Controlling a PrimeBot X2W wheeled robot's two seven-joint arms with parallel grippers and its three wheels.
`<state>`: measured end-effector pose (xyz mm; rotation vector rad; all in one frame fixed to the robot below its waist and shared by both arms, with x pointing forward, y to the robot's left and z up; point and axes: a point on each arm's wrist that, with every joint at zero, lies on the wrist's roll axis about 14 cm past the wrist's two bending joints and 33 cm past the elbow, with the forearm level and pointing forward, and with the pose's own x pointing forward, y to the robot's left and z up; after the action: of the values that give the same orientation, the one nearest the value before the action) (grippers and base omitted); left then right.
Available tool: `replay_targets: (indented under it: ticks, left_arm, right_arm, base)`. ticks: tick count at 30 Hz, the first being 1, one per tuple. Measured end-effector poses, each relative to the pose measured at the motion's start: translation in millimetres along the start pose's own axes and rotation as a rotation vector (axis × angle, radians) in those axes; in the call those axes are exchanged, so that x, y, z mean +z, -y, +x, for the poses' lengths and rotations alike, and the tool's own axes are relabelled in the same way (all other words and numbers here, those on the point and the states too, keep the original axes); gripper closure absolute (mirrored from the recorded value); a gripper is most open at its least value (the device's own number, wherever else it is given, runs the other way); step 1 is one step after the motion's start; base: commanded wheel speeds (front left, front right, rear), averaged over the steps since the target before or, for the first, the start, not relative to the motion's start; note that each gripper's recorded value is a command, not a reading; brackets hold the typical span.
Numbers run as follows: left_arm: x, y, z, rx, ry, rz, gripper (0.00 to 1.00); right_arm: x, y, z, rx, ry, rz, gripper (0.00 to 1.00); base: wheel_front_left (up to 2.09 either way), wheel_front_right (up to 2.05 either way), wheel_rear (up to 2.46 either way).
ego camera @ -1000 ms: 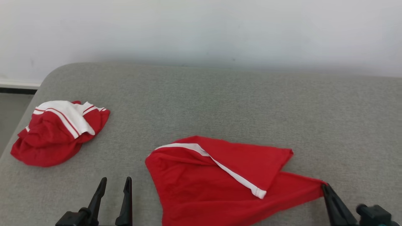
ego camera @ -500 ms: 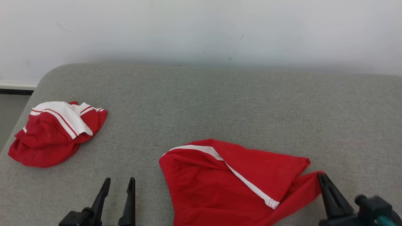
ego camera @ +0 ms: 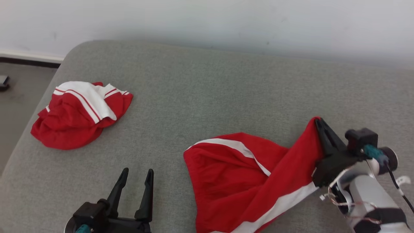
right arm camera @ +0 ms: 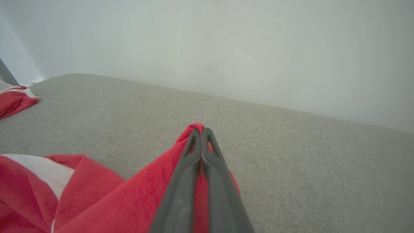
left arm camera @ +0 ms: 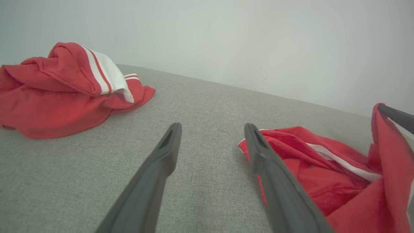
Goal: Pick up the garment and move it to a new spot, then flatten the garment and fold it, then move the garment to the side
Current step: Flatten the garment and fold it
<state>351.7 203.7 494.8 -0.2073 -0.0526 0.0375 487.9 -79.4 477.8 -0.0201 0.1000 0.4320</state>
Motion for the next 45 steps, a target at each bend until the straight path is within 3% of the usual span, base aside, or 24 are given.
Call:
replay_targets:
  ticks: [8,10,11,15,21,26,38,45]
  left_arm:
    - [-10.0,-9.6,0.8,0.033,-0.034,-0.006,0.0]
    - [-12.3,-9.9,1.3,0.035,-0.041,-0.007,0.0]
    - [-12.5,-9.4,2.3,0.033,-0.042,-0.008,0.0]
    - [-11.7,-7.4,5.8,0.025,-0.038,-0.01,0.0]
    - [-8.1,-2.5,6.3,0.006,-0.025,-0.001,0.0]
    - [-3.6,0.2,-1.4,-0.003,-0.01,0.005,0.0]
    - [4.0,9.0,-10.9,-0.034,0.018,0.015,0.0]
    - [7.2,9.3,-13.7,-0.036,0.028,0.019,0.0]
  right_arm:
    - [-27.2,-5.9,43.9,-0.01,-0.101,0.047,1.0]
    - [-42.5,-10.7,44.8,-0.005,-0.153,0.051,0.36]
    - [-46.3,-12.3,45.1,-0.001,-0.166,0.046,0.0]
    - [-40.2,-7.1,45.8,-0.013,-0.146,0.042,0.0]
    - [2.4,7.1,33.2,-0.054,0.012,0.083,0.0]
    - [14.5,26.5,-15.8,-0.111,0.097,0.09,0.0]
    - [10.8,41.6,-114.0,-0.228,0.159,0.095,0.0]
    - [-0.2,33.7,-133.4,-0.237,0.138,0.1,0.0]
  base:
    - [0.0,0.0,0.0]
    - [0.0,0.0,0.0]
    - [0.0,0.0,0.0]
    - [0.0,0.0,0.0]
    - [0.0,0.0,0.0]
    - [0.0,0.0,0.0]
    - [0.0,0.0,0.0]
    - [0.0,0.0,0.0]
